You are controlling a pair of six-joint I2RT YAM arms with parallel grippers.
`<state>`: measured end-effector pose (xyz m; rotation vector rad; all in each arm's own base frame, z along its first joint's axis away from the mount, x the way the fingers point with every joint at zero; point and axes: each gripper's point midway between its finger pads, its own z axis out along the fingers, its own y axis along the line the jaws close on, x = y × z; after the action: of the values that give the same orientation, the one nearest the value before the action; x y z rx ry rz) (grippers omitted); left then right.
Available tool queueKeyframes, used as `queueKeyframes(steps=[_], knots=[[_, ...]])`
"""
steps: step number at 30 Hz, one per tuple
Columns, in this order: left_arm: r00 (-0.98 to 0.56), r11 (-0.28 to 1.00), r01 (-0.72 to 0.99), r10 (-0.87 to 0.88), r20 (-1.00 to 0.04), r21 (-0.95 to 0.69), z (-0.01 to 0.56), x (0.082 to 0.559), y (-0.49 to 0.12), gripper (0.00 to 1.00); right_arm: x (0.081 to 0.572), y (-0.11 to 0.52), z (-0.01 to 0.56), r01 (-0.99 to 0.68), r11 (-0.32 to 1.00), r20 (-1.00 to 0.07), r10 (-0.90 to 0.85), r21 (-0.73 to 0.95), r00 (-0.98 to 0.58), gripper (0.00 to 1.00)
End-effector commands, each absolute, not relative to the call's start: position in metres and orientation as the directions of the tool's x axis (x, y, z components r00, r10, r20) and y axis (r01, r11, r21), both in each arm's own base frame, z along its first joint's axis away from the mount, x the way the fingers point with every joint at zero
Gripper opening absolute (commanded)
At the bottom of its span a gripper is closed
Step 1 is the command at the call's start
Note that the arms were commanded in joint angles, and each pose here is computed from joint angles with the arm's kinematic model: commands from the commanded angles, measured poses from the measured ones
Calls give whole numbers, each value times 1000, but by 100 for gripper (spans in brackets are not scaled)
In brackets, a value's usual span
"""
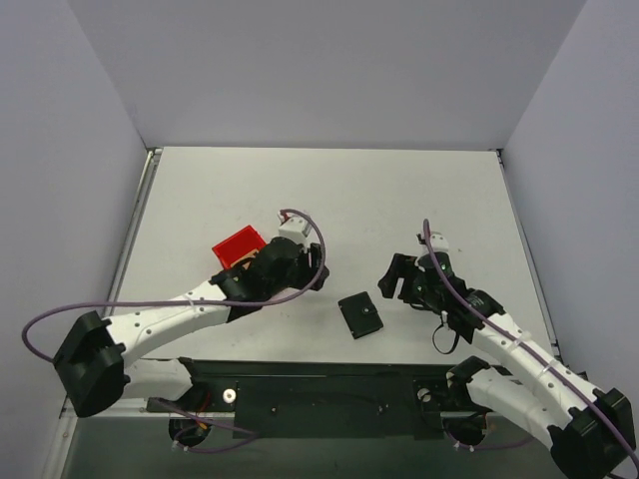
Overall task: Put the credit cards into the card holder
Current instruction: Reset both arms
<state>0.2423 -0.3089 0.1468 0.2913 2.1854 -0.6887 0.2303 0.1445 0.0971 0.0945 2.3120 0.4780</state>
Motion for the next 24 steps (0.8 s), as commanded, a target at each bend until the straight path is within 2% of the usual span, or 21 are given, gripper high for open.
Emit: queueKeyframes(steps=[1, 2, 3, 5, 13, 24], knots=[[-588, 921, 269, -75, -805, -283, 158, 255, -247, 68, 226, 121, 97, -27, 954, -708, 202, 297, -677, 77], [-585, 933, 240, -84, -807, -270, 159, 256, -234, 72, 225, 119, 98, -22, 956, -712, 203, 294, -672, 81], [-578, 936, 225, -94, -811, -269, 162, 257, -227, 75, 226, 118, 99, -20, 956, -716, 205, 293, -667, 89], [-574, 949, 180, -113, -811, -259, 163, 258, -207, 81, 226, 116, 101, -18, 958, -720, 203, 286, -664, 95], [-563, 985, 1, -141, -814, -172, 154, 259, -153, 86, 229, 108, 100, 14, 966, -732, 204, 257, -650, 97], [-533, 979, 7, -169, -829, -204, 162, 259, -153, 88, 232, 107, 100, 8, 974, -735, 176, 226, -655, 98]])
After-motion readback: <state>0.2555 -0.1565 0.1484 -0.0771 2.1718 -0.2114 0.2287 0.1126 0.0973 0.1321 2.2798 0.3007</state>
